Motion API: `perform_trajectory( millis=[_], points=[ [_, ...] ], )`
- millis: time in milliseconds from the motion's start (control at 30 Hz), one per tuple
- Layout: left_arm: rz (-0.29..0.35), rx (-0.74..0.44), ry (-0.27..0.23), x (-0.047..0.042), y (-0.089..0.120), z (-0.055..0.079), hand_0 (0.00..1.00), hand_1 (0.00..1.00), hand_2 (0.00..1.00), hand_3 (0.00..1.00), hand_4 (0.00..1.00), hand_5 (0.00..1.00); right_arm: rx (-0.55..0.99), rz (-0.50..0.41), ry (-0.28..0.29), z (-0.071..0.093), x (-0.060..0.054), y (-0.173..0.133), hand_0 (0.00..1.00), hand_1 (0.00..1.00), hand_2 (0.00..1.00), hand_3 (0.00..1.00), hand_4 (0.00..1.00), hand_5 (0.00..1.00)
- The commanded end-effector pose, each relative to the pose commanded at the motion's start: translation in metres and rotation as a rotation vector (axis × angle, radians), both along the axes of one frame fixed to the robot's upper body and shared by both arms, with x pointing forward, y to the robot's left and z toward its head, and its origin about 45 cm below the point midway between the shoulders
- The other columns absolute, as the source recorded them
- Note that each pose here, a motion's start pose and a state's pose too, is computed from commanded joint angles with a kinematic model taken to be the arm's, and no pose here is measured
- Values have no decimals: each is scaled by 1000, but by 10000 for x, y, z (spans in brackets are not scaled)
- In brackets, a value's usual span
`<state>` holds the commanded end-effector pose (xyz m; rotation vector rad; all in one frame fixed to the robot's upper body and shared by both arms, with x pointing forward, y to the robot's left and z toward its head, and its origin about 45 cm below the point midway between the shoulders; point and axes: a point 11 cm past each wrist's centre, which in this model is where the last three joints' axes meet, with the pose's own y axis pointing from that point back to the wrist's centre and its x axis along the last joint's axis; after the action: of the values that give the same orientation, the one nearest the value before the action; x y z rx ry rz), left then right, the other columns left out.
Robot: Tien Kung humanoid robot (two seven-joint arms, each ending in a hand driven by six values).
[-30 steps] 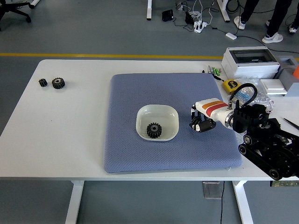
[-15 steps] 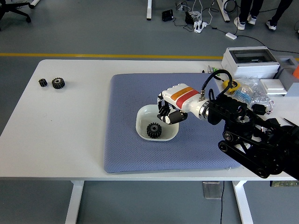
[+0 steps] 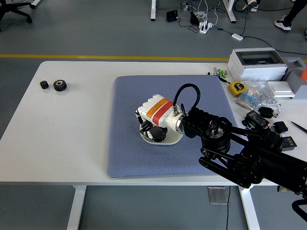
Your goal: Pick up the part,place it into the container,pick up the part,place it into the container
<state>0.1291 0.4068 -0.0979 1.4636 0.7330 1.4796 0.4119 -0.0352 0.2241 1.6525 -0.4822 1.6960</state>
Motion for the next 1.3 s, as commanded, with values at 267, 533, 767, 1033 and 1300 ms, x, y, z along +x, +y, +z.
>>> perform_trajectory(
  millis=[267,533,767,1033,1300],
  points=[
    [-1,-2,1,1,-6,-2,672,653,633,557,573,519,8,-32,-10,-63,81,-123,517,511,607,608,921,305],
    [-3,-1,-2,12,-3,2,671,652,631,557,574,520,57,-69,-39,53,168,-262,481,515,701,769,998,396],
    [-1,0,3,-19,-4,-6,671,653,632,557,574,520,186,-139,-80,414,295,-556,446,552,727,776,998,393],
    [11,0,9,-87,4,-22,671,653,632,558,574,519,471,-307,15,632,417,-1471,531,627,757,765,998,441],
    [-1,-10,23,-146,-34,-50,671,651,627,557,574,519,852,-390,232,609,173,-2115,613,669,769,734,998,666]
  ],
)
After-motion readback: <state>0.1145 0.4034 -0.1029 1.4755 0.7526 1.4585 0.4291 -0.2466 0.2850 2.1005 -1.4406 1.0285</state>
